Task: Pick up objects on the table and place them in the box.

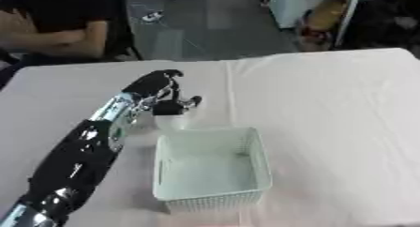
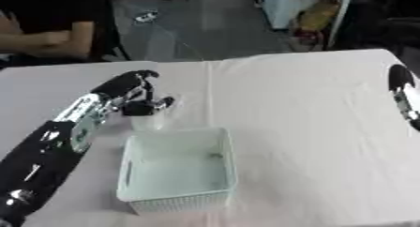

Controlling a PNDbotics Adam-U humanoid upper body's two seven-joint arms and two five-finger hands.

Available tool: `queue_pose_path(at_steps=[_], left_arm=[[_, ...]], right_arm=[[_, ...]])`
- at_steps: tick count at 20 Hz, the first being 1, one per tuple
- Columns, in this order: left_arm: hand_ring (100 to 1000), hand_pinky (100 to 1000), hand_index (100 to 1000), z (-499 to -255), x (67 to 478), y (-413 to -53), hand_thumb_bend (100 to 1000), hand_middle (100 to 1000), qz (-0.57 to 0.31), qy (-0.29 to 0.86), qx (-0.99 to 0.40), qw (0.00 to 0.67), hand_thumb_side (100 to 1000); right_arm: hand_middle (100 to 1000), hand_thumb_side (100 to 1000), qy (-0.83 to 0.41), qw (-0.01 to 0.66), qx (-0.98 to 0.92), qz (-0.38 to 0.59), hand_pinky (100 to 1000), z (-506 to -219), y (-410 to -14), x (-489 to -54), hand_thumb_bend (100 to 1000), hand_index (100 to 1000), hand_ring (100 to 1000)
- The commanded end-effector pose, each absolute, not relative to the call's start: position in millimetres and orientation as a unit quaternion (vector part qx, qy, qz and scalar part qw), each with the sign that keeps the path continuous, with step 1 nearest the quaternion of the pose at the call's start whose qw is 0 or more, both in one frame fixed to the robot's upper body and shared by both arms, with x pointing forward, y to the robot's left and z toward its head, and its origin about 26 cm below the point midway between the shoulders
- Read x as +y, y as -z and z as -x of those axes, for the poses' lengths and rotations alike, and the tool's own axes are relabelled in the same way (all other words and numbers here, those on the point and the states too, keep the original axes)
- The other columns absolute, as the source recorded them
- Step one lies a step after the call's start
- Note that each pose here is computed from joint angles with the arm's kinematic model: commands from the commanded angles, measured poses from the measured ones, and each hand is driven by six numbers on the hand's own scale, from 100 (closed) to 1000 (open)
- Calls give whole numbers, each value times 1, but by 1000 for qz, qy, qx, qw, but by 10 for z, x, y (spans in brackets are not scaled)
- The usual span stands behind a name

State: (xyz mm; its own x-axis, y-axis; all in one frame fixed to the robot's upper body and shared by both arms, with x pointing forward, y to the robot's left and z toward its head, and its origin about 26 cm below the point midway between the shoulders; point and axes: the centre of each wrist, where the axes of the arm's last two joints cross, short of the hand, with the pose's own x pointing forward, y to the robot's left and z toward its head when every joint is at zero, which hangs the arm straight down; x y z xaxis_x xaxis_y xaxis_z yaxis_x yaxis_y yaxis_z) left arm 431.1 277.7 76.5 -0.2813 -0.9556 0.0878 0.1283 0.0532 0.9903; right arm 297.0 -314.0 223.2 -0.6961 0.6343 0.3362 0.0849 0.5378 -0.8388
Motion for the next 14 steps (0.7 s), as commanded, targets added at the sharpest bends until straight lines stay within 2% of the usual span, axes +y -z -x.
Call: queue_pose_path(at_steps=[1, 14], left_arm=[[990, 999, 420, -4366, 2842, -927, 919, 934, -391, 574, -553, 459, 1000], [991, 999, 420, -4378, 2958, -825, 908, 933, -413, 573, -527, 473, 1000]], right_arm=[[906, 648, -428, 308, -819, 227, 891, -2948, -2312, -3138, 100, 939, 917], [906, 648, -429, 308, -819, 227, 891, -2949, -2313, -3136, 100, 939, 917]])
